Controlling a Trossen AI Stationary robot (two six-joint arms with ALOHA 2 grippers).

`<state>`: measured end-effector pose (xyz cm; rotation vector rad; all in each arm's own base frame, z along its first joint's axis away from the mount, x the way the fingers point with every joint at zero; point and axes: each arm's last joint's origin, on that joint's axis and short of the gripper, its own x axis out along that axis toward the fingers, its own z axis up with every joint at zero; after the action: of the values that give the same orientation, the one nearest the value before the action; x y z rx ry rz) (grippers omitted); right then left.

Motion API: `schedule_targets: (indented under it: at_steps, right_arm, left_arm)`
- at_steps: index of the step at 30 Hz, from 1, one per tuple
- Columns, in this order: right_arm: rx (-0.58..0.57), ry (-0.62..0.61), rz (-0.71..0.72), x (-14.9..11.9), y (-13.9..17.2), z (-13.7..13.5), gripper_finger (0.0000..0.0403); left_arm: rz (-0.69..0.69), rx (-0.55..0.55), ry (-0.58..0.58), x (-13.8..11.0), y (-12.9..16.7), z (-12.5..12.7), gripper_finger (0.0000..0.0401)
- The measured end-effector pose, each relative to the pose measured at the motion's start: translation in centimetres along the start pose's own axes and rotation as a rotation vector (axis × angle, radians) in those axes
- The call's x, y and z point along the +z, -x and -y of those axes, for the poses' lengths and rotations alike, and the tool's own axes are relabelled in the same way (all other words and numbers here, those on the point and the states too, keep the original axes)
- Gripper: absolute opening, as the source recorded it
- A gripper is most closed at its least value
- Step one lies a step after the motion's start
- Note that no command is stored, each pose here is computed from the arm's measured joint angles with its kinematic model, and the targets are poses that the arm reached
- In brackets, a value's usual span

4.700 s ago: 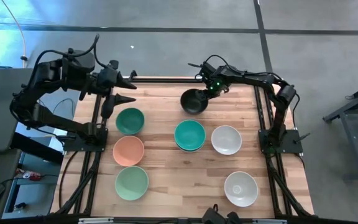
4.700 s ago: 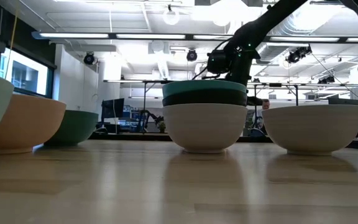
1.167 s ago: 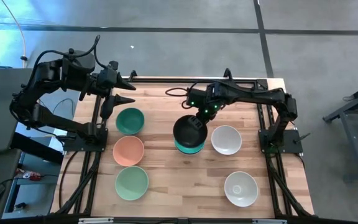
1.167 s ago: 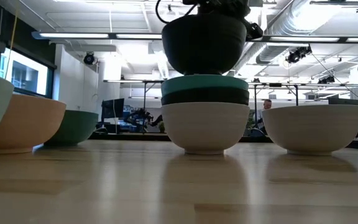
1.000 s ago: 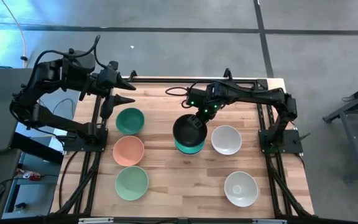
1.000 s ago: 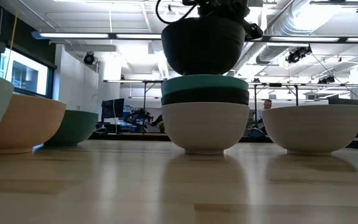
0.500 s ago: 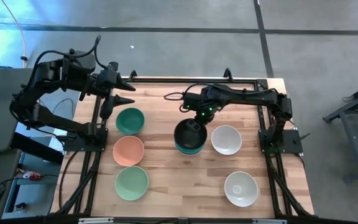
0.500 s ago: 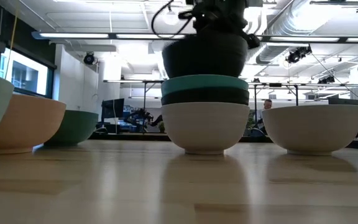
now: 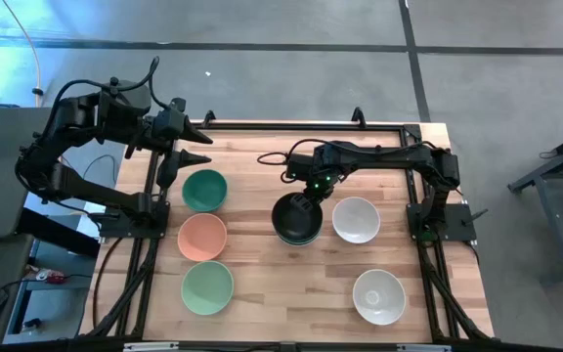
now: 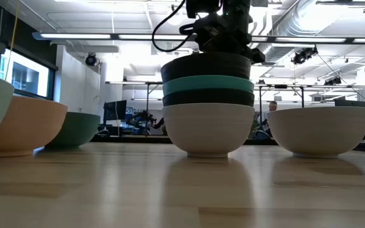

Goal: Nest bowls inside each other
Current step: Stack the black bowl on top of the blue bowl

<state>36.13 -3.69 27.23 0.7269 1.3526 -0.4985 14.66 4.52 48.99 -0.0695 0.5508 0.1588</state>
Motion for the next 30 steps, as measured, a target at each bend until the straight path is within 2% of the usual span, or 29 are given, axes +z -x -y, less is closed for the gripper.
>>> schedule_targets:
  at_steps: [15,30]
  right_arm:
    - [0.032,0.001,0.028,0.0,-2.3,0.0,0.0000]
    - [0.027,-0.010,0.023,-0.1,-2.2,0.0,0.0002]
  left_arm:
    - [0.000,-0.001,0.001,0.0,0.0,0.0,0.0204]
    - [0.000,0.000,0.007,0.0,0.0,0.0,0.0204]
